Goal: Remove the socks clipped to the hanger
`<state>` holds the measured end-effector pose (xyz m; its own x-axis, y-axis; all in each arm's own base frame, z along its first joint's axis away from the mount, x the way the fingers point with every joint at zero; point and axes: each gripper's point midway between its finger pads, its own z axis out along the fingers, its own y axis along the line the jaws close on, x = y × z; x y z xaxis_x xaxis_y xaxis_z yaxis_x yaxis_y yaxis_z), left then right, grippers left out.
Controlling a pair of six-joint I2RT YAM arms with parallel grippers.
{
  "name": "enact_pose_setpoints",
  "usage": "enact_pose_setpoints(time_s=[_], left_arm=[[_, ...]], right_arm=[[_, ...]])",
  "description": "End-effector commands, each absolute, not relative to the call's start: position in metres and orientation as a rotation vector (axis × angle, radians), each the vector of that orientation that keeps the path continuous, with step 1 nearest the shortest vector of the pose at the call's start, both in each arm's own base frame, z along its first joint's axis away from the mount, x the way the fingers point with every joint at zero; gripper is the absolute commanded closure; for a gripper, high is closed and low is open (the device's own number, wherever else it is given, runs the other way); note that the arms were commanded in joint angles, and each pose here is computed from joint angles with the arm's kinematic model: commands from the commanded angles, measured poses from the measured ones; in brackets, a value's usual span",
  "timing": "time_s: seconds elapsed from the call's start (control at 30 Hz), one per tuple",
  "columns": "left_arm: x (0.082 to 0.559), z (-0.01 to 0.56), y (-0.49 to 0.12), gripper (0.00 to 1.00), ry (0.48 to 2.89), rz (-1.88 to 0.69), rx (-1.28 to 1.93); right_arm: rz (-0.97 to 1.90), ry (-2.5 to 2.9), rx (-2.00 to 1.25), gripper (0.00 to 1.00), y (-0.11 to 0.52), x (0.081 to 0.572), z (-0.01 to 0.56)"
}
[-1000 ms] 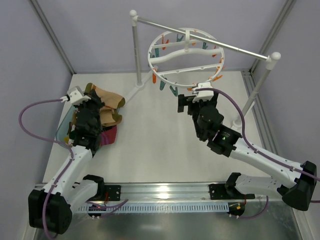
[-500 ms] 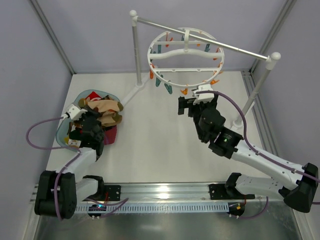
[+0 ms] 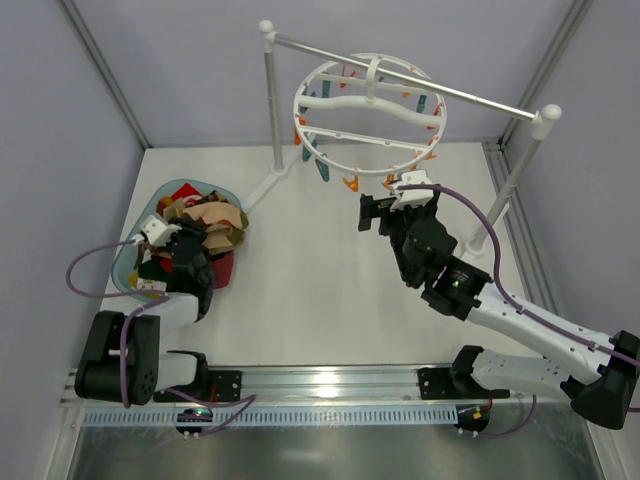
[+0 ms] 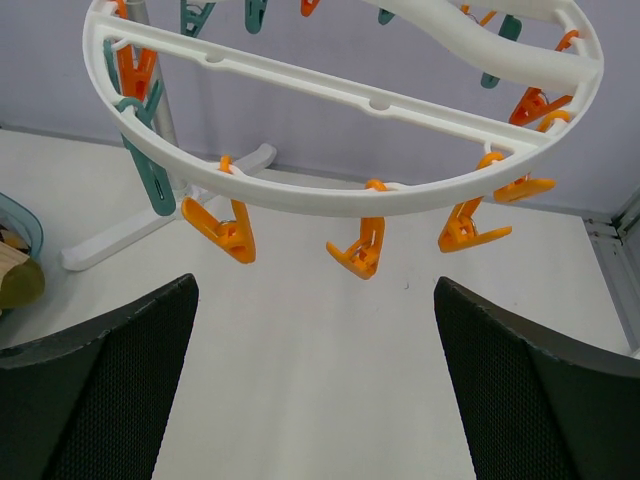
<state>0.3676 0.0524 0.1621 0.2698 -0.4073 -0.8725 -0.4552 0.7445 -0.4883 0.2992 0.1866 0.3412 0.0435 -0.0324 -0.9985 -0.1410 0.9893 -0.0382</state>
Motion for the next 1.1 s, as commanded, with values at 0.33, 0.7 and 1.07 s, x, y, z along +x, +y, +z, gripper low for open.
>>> enact_pose_setpoints(time_s=[0.33,0.7,1.07], left_arm=[[0.321,0.212,0.053,0.0,1.23,0.063,-0.809],[0.299,0.268,-0.062,0.01,1.244,-0.102,-0.344],[0.31,0.26,-0.176,0.0,1.408,-0.38,0.189]], right_arm=[[0.118,1.488,-0.11,0.0,0.185,0.297,0.355],[0.099,1.482,-0.081,0.0,0.169,0.293,0.349],[0.199,1.511,0.012,0.0,0.13,0.329,0.297]])
